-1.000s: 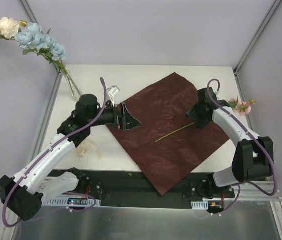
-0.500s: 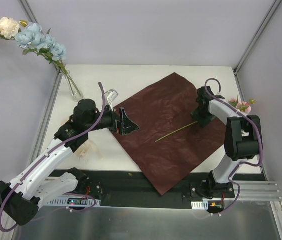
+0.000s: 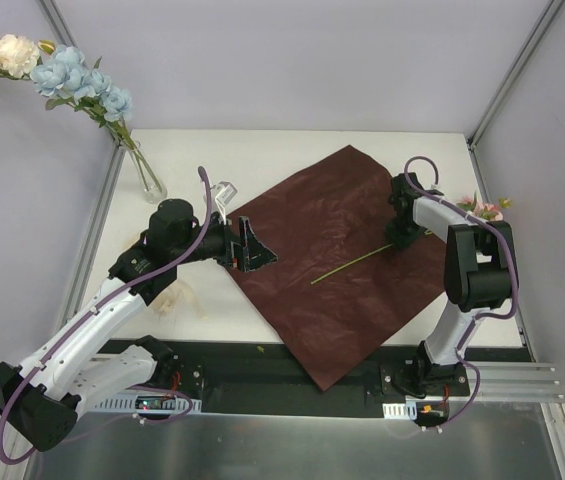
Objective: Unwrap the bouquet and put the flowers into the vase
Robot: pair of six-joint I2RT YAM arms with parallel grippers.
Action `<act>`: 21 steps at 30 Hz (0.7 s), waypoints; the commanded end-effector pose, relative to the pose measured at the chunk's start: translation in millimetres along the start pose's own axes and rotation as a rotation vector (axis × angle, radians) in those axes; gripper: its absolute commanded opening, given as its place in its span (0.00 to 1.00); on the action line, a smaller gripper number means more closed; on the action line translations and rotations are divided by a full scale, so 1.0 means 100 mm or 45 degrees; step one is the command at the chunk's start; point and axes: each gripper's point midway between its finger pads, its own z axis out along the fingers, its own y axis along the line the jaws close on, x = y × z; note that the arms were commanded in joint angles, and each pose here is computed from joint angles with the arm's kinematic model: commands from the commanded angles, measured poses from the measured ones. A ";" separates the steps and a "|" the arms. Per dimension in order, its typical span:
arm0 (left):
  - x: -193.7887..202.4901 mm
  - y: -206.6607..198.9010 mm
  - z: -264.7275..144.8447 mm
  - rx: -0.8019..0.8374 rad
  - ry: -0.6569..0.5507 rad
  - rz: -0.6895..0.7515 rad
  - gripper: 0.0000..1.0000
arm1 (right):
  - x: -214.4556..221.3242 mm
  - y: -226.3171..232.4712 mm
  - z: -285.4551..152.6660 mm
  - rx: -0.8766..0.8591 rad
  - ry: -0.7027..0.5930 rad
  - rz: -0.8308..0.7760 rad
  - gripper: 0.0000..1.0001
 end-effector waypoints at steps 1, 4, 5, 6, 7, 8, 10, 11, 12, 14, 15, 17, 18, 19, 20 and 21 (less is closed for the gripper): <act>-0.07 -0.08 -0.04 0.021 -0.029 0.050 0.93 | -0.13 0.03 0.01 0.009 -0.063 0.057 0.29; -0.05 -0.05 -0.05 0.007 -0.022 0.042 0.93 | -0.14 0.00 -0.01 0.014 -0.081 0.075 0.17; -0.05 -0.05 -0.04 0.004 -0.021 0.044 0.93 | -0.16 -0.02 -0.03 0.018 -0.092 0.081 0.10; -0.05 -0.04 -0.05 0.001 -0.024 0.041 0.93 | -0.19 0.00 -0.09 -0.006 -0.110 0.096 0.07; -0.05 -0.05 -0.06 0.001 -0.028 0.043 0.93 | -0.20 -0.02 -0.11 -0.010 -0.120 0.095 0.02; -0.05 -0.05 -0.06 -0.003 -0.028 0.044 0.93 | -0.26 0.00 -0.20 -0.039 -0.150 0.110 0.01; -0.08 -0.05 -0.07 -0.011 -0.039 0.056 0.94 | -0.31 -0.02 -0.29 -0.066 -0.176 0.108 0.01; -0.10 -0.06 -0.08 -0.014 -0.041 0.062 0.94 | -0.37 0.01 -0.41 -0.109 -0.206 0.110 0.00; -0.12 -0.08 -0.09 -0.014 -0.049 0.068 0.94 | -0.39 0.04 -0.48 -0.139 -0.229 0.094 0.00; -0.16 -0.10 -0.10 -0.011 -0.061 0.076 0.94 | -0.45 0.08 -0.71 -0.233 -0.296 0.010 0.00; -0.21 -0.14 -0.11 -0.004 -0.069 0.082 0.94 | -0.46 0.24 -0.85 -0.334 -0.347 -0.038 0.00; -0.26 -0.18 -0.11 0.003 -0.077 0.084 0.96 | -0.42 0.33 -1.12 -0.474 -0.426 -0.210 0.00; -0.31 -0.20 -0.09 0.005 -0.079 0.084 0.96 | -0.34 0.50 -1.29 -0.589 -0.474 -0.277 0.00; -0.34 -0.22 -0.09 0.011 -0.082 0.080 0.97 | -0.28 0.57 -1.41 -0.658 -0.506 -0.344 0.00; -0.40 -0.27 -0.09 0.021 -0.090 0.072 0.98 | -0.24 0.63 -1.65 -0.768 -0.544 -0.388 0.00; -0.41 -0.25 -0.04 0.016 -0.077 0.055 0.99 | -0.07 0.73 -1.79 -0.864 -0.582 -0.498 0.00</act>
